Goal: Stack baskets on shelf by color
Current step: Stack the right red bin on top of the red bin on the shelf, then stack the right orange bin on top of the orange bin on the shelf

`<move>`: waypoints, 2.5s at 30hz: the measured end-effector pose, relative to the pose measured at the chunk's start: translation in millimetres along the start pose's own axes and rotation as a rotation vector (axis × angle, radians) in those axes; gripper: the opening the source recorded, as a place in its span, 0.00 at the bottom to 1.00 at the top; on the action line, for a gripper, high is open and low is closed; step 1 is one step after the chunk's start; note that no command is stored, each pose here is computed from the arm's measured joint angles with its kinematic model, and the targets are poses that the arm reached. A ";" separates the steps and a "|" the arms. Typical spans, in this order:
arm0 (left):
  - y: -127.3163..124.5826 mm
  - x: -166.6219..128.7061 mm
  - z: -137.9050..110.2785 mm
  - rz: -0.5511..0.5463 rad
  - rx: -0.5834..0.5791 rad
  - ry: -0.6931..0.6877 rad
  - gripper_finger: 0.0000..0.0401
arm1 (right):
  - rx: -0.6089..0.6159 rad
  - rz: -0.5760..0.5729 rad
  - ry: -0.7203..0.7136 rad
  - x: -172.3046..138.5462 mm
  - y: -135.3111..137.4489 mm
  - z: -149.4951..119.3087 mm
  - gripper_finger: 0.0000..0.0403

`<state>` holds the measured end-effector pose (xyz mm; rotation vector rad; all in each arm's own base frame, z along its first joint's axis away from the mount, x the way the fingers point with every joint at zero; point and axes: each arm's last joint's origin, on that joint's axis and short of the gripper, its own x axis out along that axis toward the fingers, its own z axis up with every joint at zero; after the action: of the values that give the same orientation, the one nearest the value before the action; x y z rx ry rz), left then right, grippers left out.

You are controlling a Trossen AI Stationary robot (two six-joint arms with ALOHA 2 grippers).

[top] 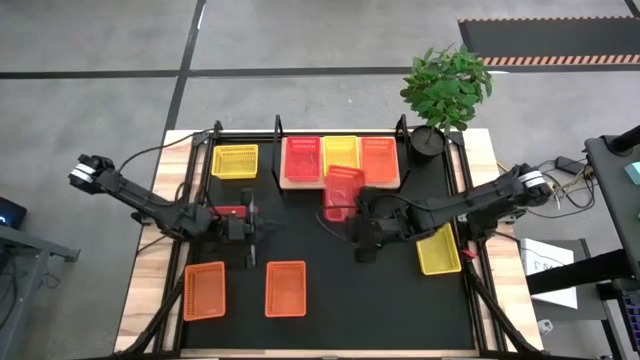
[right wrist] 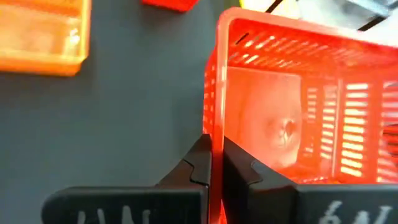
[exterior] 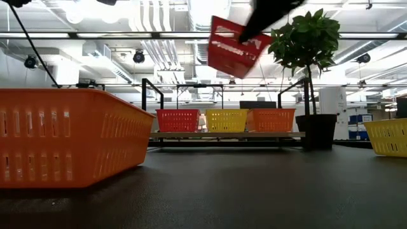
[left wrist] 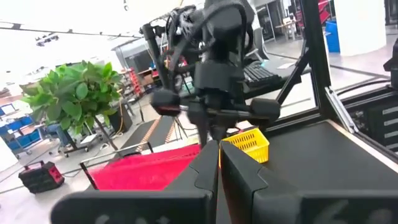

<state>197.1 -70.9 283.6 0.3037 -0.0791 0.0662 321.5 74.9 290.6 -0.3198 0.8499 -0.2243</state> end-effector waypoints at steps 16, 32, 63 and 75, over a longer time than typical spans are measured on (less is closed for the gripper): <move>4.1 -5.7 3.5 0.008 -0.010 -0.023 0.00 | -0.064 -0.067 0.068 92.1 -75.6 56.6 0.02; 7.9 -16.5 -1.4 0.023 -0.031 -0.066 0.00 | 0.050 0.032 0.052 149.1 -140.0 47.9 0.02; 7.4 -17.1 -3.8 0.021 -0.020 -0.060 0.00 | 0.003 0.011 0.038 158.8 -150.8 50.5 0.32; 7.7 -17.2 -4.6 0.035 -0.023 -0.054 0.00 | -0.121 0.090 0.056 116.1 -115.0 58.4 0.03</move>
<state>179.7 -63.1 280.0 0.2809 -0.1383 0.0918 432.9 -58.1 287.5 -0.3893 0.9331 -0.0986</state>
